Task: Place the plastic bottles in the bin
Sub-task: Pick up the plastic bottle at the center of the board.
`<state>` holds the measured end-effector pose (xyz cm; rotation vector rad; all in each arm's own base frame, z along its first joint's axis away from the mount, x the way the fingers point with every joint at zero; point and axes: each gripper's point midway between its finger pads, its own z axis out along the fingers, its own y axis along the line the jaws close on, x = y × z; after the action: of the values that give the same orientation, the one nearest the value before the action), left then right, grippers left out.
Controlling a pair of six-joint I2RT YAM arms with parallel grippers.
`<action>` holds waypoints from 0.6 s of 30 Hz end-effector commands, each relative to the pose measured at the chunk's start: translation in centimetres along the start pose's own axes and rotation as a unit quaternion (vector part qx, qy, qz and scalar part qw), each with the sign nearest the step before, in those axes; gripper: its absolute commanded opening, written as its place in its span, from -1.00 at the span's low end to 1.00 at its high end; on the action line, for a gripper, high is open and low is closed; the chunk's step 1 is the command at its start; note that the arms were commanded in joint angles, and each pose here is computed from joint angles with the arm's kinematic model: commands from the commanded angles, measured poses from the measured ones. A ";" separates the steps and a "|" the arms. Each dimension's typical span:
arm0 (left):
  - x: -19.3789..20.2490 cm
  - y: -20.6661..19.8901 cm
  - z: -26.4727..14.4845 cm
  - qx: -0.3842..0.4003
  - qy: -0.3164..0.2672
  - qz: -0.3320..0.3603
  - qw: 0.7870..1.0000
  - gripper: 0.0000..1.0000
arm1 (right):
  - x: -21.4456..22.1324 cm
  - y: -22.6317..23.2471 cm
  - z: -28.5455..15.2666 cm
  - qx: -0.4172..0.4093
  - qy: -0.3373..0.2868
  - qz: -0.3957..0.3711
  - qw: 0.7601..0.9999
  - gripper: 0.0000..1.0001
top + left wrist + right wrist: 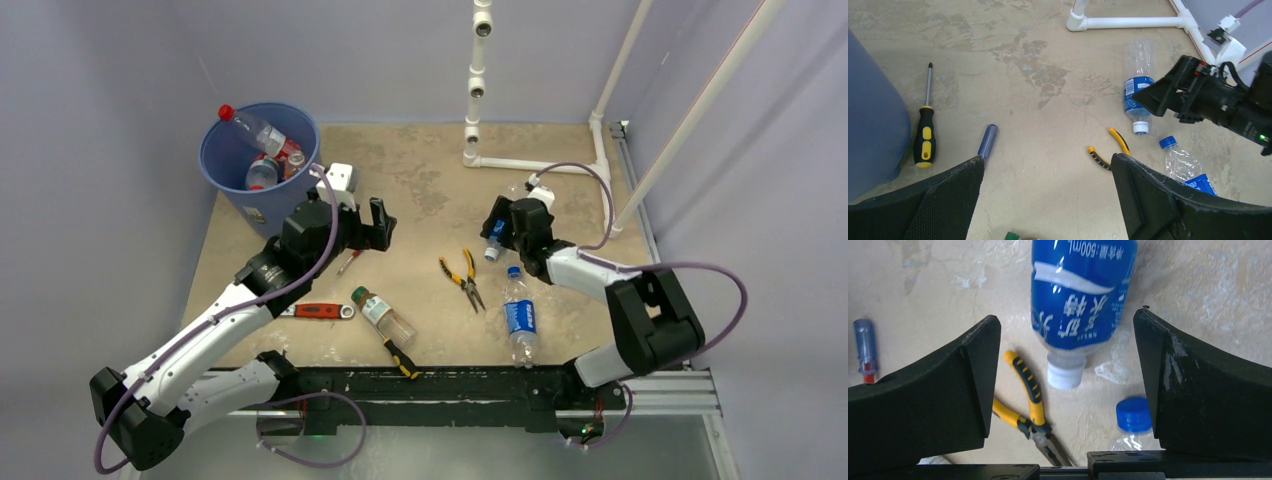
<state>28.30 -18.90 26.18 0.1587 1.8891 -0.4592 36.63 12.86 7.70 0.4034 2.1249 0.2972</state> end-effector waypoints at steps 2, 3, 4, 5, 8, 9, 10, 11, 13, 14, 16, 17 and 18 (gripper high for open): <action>-0.8 -0.6 -0.1 0.016 -0.014 0.001 1.000 0.94 | -2.9 0.6 2.8 0.020 -0.032 0.012 0.999 0.93; -0.7 -0.6 0.0 0.016 -0.012 0.001 1.000 0.94 | -2.7 0.5 3.2 0.024 -0.030 0.012 0.999 0.93; -0.7 -0.6 0.0 0.016 -0.013 0.001 1.000 0.94 | -2.6 0.5 3.6 0.027 -0.028 0.010 0.999 0.93; -0.6 -0.6 0.0 0.016 -0.011 0.001 1.000 0.93 | -2.5 0.5 4.0 0.030 -0.026 0.009 0.999 0.92; -0.5 -0.6 0.2 0.013 -0.009 -0.001 1.000 0.93 | -2.0 0.2 5.1 0.040 -0.015 0.002 0.999 0.77; -0.5 -0.5 0.2 0.012 -0.008 -0.002 1.000 0.93 | -1.7 0.3 5.3 0.038 -0.011 0.000 0.999 0.68; -0.5 -0.5 0.2 0.012 -0.008 -0.003 1.000 0.92 | -1.5 0.4 5.4 0.034 -0.008 0.000 0.999 0.57; -0.5 -0.5 0.2 0.011 -0.009 -0.003 1.000 0.93 | -1.4 0.4 5.4 0.030 -0.007 0.001 1.000 0.45; -0.7 -0.6 0.1 0.014 -0.014 -0.004 1.000 0.93 | -1.6 0.5 5.1 0.023 -0.017 0.001 1.000 0.25; -0.8 -0.6 0.0 0.015 -0.018 -0.005 1.000 0.93 | -2.0 0.5 4.9 0.021 -0.025 -0.003 0.999 0.17; -1.0 -0.7 -0.1 0.019 -0.025 -0.007 0.999 0.92 | -2.8 1.1 3.8 0.004 -0.038 -0.003 0.999 0.07; -1.1 -0.7 -0.2 0.021 -0.028 -0.008 0.999 0.93 | -3.1 1.5 3.1 -0.007 -0.043 -0.004 0.999 0.04; -1.2 -0.8 -0.3 0.025 -0.032 -0.010 0.999 0.93 | -3.6 2.2 2.0 -0.024 -0.053 -0.009 0.998 0.03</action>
<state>28.27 -19.08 25.88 0.1650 1.8921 -0.4671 40.63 12.87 5.28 0.4231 2.1457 0.2319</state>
